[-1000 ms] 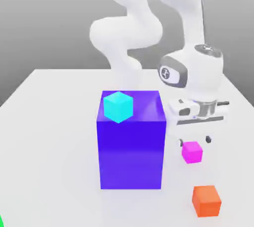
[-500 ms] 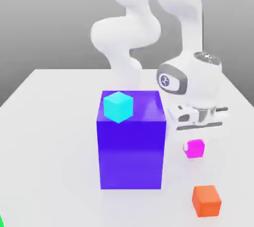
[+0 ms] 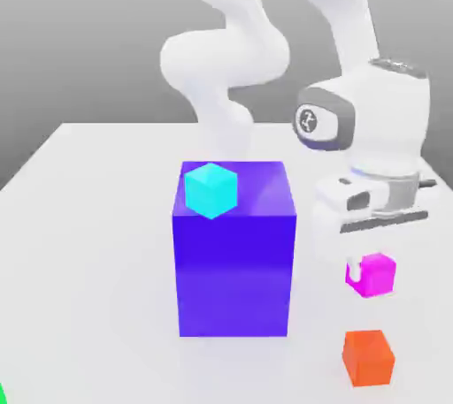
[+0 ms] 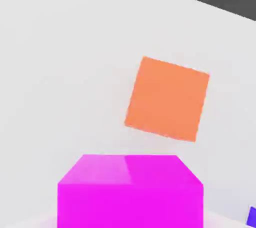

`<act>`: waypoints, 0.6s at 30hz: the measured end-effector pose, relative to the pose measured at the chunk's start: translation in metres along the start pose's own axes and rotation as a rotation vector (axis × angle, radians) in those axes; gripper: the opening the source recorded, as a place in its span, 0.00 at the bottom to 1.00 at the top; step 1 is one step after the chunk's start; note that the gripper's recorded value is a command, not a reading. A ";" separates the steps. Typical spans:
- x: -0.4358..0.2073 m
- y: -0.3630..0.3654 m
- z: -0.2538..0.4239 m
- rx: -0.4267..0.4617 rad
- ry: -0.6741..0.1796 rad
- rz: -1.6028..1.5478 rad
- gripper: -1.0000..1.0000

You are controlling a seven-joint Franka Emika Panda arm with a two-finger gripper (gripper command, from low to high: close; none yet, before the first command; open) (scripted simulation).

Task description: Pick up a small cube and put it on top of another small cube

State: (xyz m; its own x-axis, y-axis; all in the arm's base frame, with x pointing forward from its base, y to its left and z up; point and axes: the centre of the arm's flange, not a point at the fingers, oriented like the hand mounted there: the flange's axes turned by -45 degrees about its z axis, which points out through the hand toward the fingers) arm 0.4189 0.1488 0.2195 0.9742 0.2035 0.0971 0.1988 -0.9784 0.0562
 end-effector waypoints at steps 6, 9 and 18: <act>0.049 0.155 0.013 -0.018 -0.068 0.243 0.00; 0.051 0.231 0.016 -0.017 -0.091 0.348 0.00; -0.005 0.448 0.021 0.020 -0.112 0.594 0.00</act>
State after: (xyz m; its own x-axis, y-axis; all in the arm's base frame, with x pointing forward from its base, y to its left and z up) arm 0.5052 -0.2915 0.2235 0.9243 -0.3817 0.0009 -0.3817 -0.9243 0.0055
